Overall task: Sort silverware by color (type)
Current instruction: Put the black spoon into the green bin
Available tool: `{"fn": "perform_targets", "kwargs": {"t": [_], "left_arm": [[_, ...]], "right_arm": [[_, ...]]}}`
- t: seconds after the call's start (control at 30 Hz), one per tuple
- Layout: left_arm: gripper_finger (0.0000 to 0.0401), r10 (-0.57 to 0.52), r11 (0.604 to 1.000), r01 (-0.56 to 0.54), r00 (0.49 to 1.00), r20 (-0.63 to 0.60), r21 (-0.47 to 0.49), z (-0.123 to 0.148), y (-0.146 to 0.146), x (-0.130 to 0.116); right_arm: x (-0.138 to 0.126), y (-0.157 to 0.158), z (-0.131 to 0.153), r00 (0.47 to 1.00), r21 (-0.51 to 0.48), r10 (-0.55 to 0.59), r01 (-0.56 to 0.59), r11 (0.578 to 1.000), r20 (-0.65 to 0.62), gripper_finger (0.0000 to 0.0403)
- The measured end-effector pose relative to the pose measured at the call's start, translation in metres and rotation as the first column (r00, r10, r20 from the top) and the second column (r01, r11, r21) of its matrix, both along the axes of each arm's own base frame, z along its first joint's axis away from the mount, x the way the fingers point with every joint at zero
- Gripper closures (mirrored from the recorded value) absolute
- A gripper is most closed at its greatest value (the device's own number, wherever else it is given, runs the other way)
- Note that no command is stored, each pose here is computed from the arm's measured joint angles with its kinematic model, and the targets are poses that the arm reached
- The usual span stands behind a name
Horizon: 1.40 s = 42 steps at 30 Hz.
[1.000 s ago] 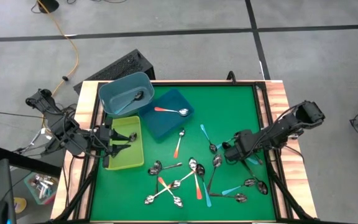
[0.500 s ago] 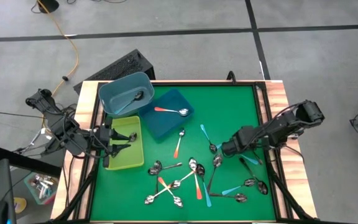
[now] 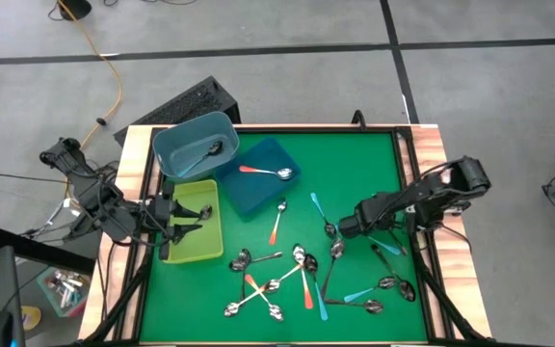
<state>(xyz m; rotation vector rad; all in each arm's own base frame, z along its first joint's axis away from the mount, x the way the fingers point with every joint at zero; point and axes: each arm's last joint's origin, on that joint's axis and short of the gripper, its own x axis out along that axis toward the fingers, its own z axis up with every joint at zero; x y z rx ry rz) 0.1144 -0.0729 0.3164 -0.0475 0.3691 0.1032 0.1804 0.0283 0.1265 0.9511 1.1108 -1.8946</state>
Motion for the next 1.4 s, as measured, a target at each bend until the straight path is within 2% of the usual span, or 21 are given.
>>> {"fn": "perform_targets", "kwargs": {"t": [0.1,0.3,0.4,0.5,0.63,0.73,0.87,1.0,1.1,1.23,1.4], "left_arm": [[0.0300,-0.003,1.000,0.003,1.000,-0.011,0.002,-0.001,0.000,0.000],[0.0300,-0.015,1.000,0.016,0.999,-0.042,0.012,-0.004,0.001,-0.002],[0.0301,-0.015,1.000,0.015,0.999,-0.042,0.012,-0.004,0.001,-0.002],[0.0300,-0.011,1.000,0.011,0.999,-0.037,0.003,-0.004,0.001,-0.001],[0.0301,0.000,1.000,-0.001,0.999,-0.032,-0.024,-0.003,0.001,-0.001],[0.0300,0.004,0.999,-0.005,0.999,-0.034,-0.035,-0.004,0.001,-0.001],[0.0300,0.002,1.000,-0.003,0.999,-0.032,-0.027,-0.003,0.001,-0.001],[0.0301,0.002,0.999,-0.002,1.000,-0.026,-0.033,-0.003,0.000,-0.001],[0.0301,-0.003,0.999,0.002,1.000,-0.012,-0.037,-0.001,0.000,0.000],[0.0300,-0.003,0.999,0.003,1.000,-0.012,-0.034,-0.001,0.000,0.000],[0.0300,0.003,1.000,-0.003,1.000,-0.007,-0.002,-0.001,0.000,0.000]], "right_arm": [[0.004,0.007,-0.015,0.999,-0.014,-0.044,0.044,0.999,-0.022,0.0398],[0.025,0.021,-0.023,0.997,-0.001,0.027,-0.027,1.000,-0.069,0.0398],[0.051,0.029,-0.014,0.994,0.029,0.108,-0.107,0.994,-0.024,0.0398],[0.069,0.033,-0.004,0.982,0.012,0.187,-0.187,0.982,-0.026,0.0398],[0.078,0.030,0.010,0.951,-0.008,0.298,-0.300,0.954,-0.079,0.0397],[0.086,0.030,0.023,0.918,0.011,0.395,-0.394,0.919,-0.033,0.0394],[0.095,0.035,0.041,0.885,0.020,0.465,-0.466,0.885,0.032,0.0383],[0.102,0.042,0.056,0.829,0.040,0.553,-0.557,0.830,0.082,0.0363],[0.107,0.048,0.063,0.773,0.063,0.625,-0.633,0.772,0.107,0.0351],[0.115,0.058,0.071,0.651,0.108,0.741,-0.758,0.643,0.165,0.0340],[0.115,0.069,0.078,0.544,0.187,0.813,-0.838,0.513,0.206,0.0321]]}}
